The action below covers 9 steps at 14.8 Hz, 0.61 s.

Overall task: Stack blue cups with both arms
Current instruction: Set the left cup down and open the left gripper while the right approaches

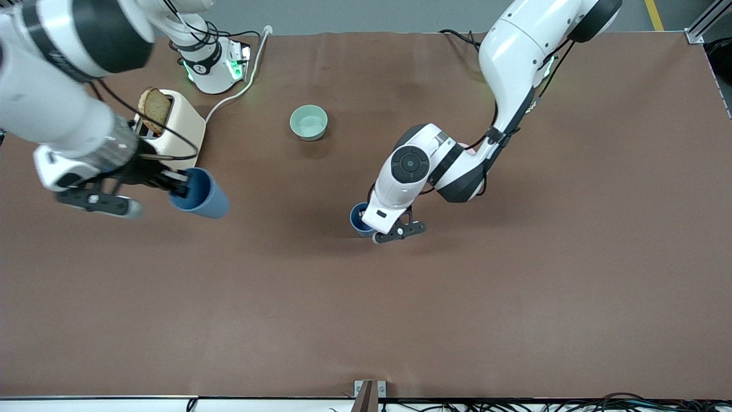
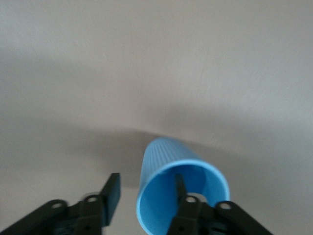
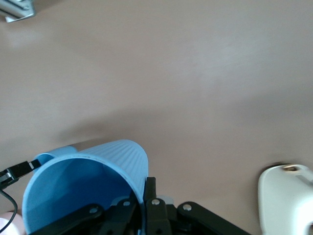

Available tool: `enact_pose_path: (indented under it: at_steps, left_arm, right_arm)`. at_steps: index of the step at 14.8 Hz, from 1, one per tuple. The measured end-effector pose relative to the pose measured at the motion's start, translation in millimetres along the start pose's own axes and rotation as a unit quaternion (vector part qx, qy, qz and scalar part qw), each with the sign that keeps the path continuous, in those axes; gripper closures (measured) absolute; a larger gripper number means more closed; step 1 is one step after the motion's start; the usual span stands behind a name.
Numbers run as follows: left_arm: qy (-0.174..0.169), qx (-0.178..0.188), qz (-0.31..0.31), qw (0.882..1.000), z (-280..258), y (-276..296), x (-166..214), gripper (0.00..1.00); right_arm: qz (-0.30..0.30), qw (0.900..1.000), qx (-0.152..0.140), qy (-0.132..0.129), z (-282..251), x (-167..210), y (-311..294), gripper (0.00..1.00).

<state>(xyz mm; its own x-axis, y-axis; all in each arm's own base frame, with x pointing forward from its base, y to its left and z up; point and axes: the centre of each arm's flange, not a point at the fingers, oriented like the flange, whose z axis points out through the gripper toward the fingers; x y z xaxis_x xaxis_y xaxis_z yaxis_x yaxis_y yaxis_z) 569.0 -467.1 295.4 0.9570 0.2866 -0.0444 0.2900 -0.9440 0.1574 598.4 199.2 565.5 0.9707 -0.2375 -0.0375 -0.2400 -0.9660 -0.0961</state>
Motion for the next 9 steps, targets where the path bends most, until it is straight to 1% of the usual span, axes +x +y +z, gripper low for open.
enact_pose_path:
  at_steps: [1, 3, 4, 5, 7, 9]
  left_arm:
    - [0.012, 0.002, -0.007, 1.0, -22.4, -7.2, 17.1, 0.31]
    - [0.042, 0.017, -0.002, 0.999, -81.8, -35.0, 59.9, 0.13]
    - [0.053, 0.028, 0.005, 0.998, -115.0, -57.1, 82.5, 0.04]
    - [0.061, 0.035, 0.012, 0.997, -147.1, -82.0, 103.0, 0.0]
    - [0.072, 0.049, 0.032, 0.996, -205.9, -134.2, 133.4, 0.0]
    - [0.078, 0.062, 0.055, 0.994, -255.6, -182.3, 151.3, 0.0]
  right_arm:
    - [0.007, 1.0, 0.006, -0.003, 10.4, -5.5, -18.9, 0.96]
    - [0.029, 0.999, 0.02, -0.009, 35.7, -23.1, -65.6, 0.96]
    - [0.037, 0.999, 0.024, -0.006, 53.2, -36.6, -95.4, 0.96]
    - [0.042, 0.999, 0.019, 0.001, 75.2, -51.4, -123.6, 0.96]
    - [0.056, 0.998, 0.0, 0.012, 131.4, -75.6, -167.9, 0.96]
    - [0.067, 0.998, 0.004, 0.016, 184.8, -85.0, -195.7, 0.96]
